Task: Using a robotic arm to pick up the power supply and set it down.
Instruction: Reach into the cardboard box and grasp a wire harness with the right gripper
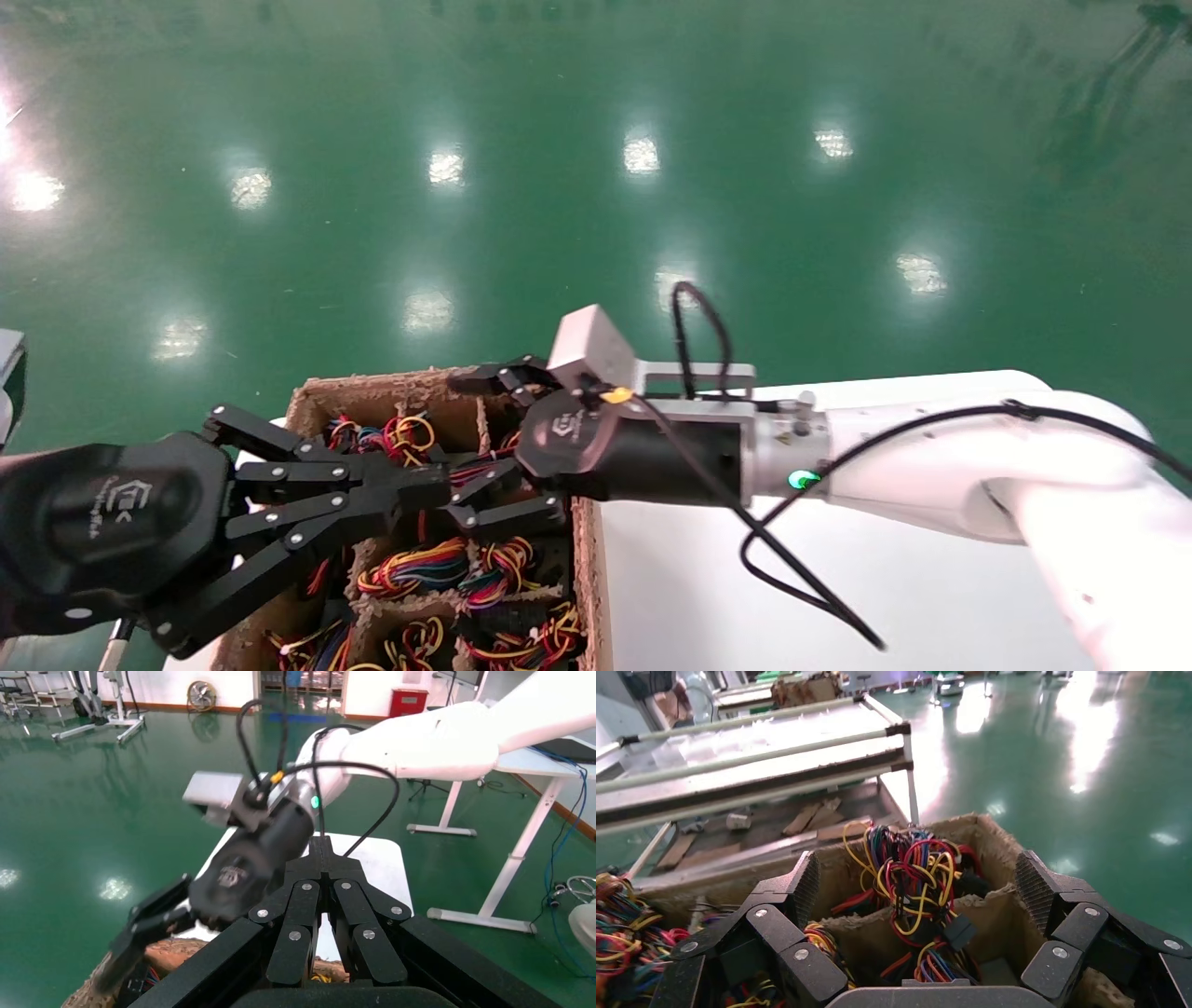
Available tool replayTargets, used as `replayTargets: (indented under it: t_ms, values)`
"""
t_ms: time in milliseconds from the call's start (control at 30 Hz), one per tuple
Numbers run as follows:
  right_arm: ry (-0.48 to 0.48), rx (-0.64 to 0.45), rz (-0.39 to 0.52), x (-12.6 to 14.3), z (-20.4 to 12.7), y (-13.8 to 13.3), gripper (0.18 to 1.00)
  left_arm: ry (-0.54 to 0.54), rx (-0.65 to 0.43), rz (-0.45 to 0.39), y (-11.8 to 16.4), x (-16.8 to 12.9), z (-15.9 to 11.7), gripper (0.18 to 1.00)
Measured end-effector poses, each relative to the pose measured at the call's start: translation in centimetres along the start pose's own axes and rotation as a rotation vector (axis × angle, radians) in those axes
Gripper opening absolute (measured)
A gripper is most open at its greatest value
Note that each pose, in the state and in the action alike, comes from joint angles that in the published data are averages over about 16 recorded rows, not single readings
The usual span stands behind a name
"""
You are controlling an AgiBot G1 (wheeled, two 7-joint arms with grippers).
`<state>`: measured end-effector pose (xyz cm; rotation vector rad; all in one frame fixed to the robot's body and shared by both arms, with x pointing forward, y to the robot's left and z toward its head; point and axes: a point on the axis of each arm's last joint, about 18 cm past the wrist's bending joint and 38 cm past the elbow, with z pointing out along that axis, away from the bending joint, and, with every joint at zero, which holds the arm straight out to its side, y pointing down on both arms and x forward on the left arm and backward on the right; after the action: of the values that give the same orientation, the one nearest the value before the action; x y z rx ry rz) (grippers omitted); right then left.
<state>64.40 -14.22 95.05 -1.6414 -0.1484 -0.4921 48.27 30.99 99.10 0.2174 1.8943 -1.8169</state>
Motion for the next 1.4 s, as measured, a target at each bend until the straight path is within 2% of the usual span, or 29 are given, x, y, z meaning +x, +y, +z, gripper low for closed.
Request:
replayTargets:
  t_ms: [300,700,900,1400]
  values:
    - [-0.011,-0.031,0.019,0.7,2.7,1.0,0.994,0.000,0.000,0.000,0.0,0.0,0.0,0.191]
    - [0.019,-0.063,0.035,1.1,4.4,2.0,0.907,0.000,0.000,0.000,0.0,0.0,0.0,0.191]
    - [0.047,-0.092,0.026,1.3,5.4,2.5,0.812,0.000,0.000,0.000,0.0,0.0,0.0,0.191]
    - [0.102,-0.129,0.015,1.7,7.0,2.6,0.458,0.000,0.000,0.000,0.0,0.0,0.0,0.191]
